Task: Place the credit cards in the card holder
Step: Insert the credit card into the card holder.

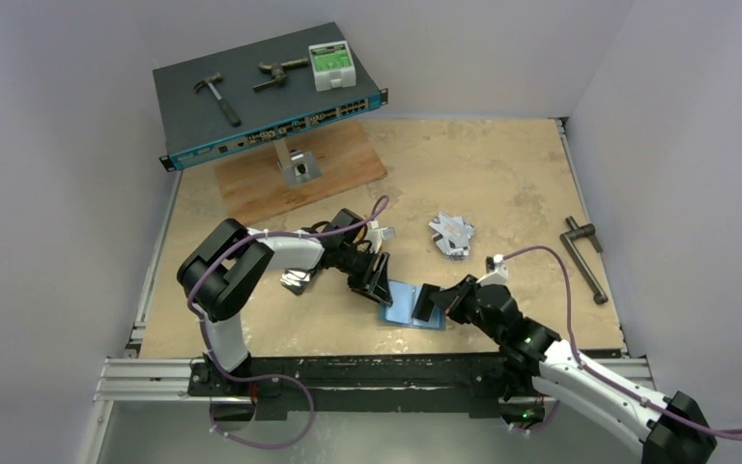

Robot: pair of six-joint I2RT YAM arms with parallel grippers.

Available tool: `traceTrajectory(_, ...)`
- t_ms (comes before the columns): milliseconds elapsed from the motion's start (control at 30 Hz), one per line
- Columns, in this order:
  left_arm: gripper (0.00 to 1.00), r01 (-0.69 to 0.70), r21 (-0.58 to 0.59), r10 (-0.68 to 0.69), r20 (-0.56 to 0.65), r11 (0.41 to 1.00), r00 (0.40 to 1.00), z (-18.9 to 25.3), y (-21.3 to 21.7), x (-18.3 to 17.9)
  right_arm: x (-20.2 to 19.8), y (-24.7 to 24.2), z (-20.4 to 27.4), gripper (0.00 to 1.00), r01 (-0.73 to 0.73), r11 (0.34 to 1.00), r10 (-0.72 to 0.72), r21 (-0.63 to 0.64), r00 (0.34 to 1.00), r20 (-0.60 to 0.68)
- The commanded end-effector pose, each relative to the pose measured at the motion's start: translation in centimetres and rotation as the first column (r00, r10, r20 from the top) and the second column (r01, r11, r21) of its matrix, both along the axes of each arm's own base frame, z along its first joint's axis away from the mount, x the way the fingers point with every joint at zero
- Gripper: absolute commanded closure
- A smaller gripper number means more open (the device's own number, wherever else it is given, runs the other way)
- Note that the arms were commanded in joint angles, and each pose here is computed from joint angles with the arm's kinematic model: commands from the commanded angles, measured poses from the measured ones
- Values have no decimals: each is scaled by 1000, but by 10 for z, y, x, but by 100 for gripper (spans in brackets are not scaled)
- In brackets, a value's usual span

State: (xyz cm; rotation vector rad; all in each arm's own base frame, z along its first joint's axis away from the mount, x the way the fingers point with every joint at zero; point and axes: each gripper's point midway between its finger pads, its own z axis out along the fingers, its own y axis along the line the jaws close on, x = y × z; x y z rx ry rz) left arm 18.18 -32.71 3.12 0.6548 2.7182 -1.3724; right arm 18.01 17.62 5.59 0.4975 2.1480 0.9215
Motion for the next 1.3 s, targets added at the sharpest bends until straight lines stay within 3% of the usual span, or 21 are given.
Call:
traceTrajectory(0, 64, -6, -6, 6, 38, 1000, 999, -1, -5, 6, 4, 5, 6, 100, 7, 999, -8, 42, 1000, 24)
traceTrajectory(167, 88, -32, 56, 30, 40, 998, 999, -9, 1, 9, 4, 6, 9, 100, 10, 997, -13, 78, 999, 36)
traceTrajectory(367, 92, -46, 86, 42, 42, 995, 998, -11, 6, 8, 5, 9, 26, 100, 6, 986, -22, 167, 995, 95)
traceTrajectory(833, 93, -49, 89, 46, 33, 995, 998, -8, 6, 10, 10, 3, 0, 100, 22, 998, -26, 52, 996, 81)
traceTrajectory(1267, 93, -48, 83, 44, 39, 995, 998, -4, 5, 10, 9, 6, -5, 100, 18, 996, -24, 91, 997, 70)
